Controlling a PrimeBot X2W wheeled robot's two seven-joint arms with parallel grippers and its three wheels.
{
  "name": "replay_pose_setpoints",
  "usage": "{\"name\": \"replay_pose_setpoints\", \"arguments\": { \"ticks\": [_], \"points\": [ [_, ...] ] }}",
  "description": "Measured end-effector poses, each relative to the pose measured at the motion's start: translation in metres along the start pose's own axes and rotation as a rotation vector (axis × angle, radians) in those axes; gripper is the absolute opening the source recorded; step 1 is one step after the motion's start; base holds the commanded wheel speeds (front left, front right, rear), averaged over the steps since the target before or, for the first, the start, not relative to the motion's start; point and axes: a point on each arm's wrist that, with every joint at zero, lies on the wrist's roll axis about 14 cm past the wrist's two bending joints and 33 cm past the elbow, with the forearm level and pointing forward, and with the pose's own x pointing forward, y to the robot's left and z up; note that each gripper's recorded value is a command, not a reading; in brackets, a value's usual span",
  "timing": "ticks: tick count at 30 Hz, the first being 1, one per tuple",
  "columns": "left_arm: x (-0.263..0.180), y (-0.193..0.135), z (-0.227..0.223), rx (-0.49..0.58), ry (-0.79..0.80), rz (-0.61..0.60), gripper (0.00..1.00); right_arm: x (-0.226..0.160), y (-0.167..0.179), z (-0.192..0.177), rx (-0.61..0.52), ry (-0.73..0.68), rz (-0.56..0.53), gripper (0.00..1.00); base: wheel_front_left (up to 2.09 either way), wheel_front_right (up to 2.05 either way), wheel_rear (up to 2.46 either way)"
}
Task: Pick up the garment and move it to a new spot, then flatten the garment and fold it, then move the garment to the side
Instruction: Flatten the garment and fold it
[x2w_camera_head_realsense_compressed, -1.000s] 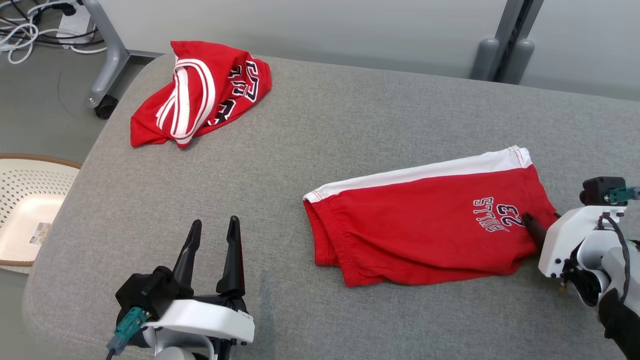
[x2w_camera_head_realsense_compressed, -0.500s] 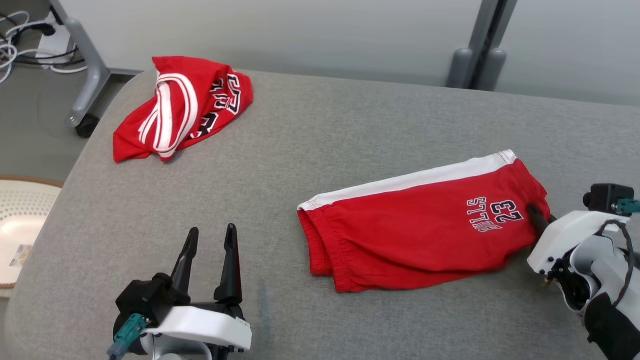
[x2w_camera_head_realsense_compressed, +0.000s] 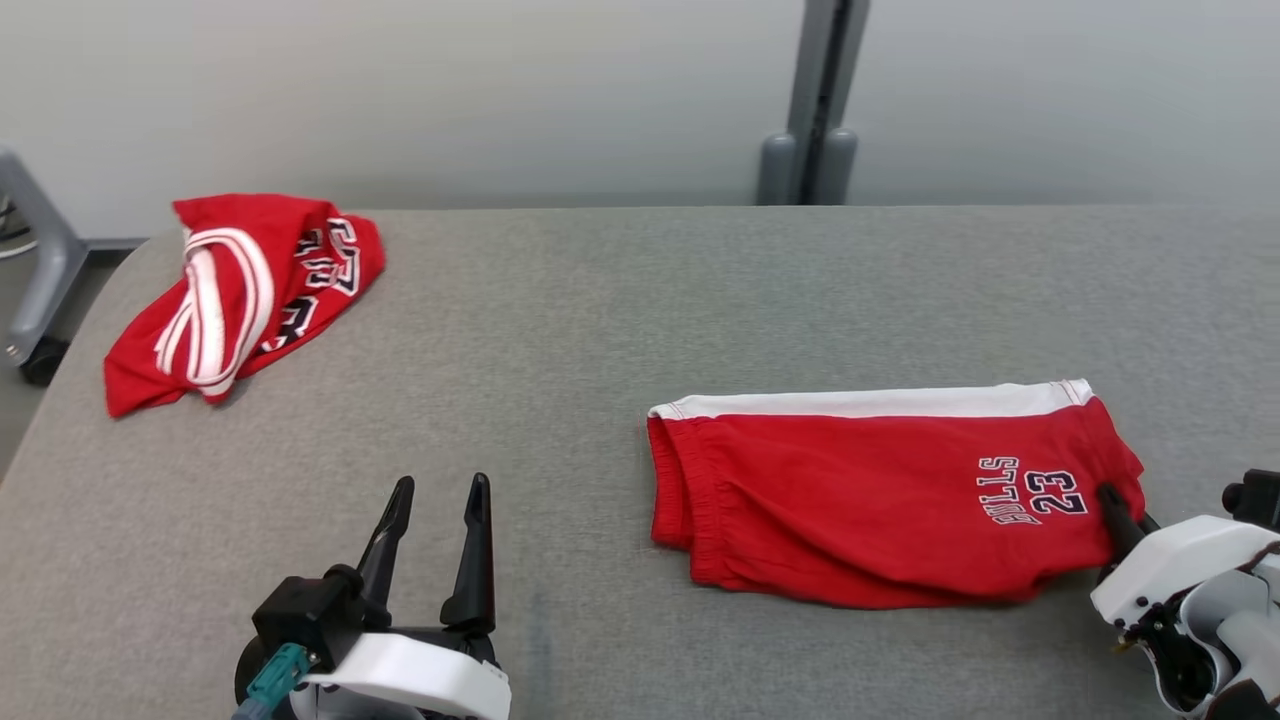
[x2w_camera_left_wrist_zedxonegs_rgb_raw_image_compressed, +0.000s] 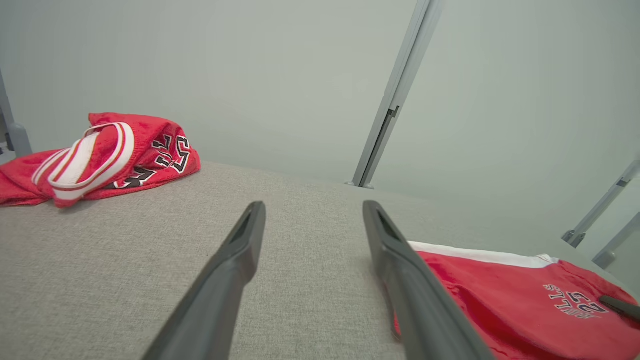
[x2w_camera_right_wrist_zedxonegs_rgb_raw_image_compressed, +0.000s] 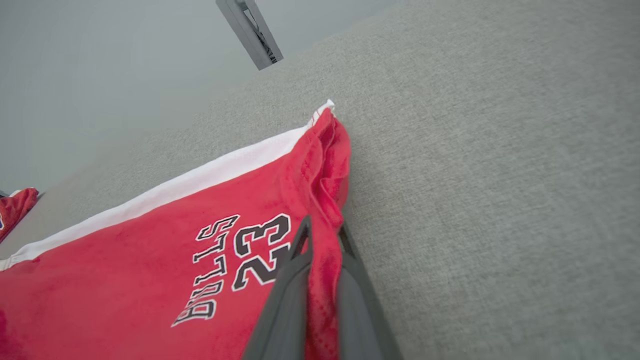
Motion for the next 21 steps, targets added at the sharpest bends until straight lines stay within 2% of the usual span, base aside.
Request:
{"name": "replay_pose_setpoints", "arguments": {
  "ticks": [7,12,17,21],
  "points": [
    [0.006,-0.021,-0.008,0.003,0.024,-0.062,1.0,-0.022,-0.034,0.006,0.065,-0.054,-0.082,0.0,0.0,0.0,0.0],
    [0.006,-0.022,-0.011,0.005,0.03,-0.068,1.0,-0.026,-0.041,0.003,0.094,-0.059,-0.108,0.0,0.0,0.0,0.0],
    [0.003,-0.017,-0.009,0.009,0.027,-0.053,1.0,-0.02,-0.035,0.006,0.095,-0.061,-0.101,0.0,0.0,0.0,0.0],
    [0.001,-0.012,-0.006,0.011,0.017,-0.036,1.0,-0.003,0.001,0.033,0.05,-0.107,-0.006,0.0,0.0,0.0,0.0]
  ]
}}
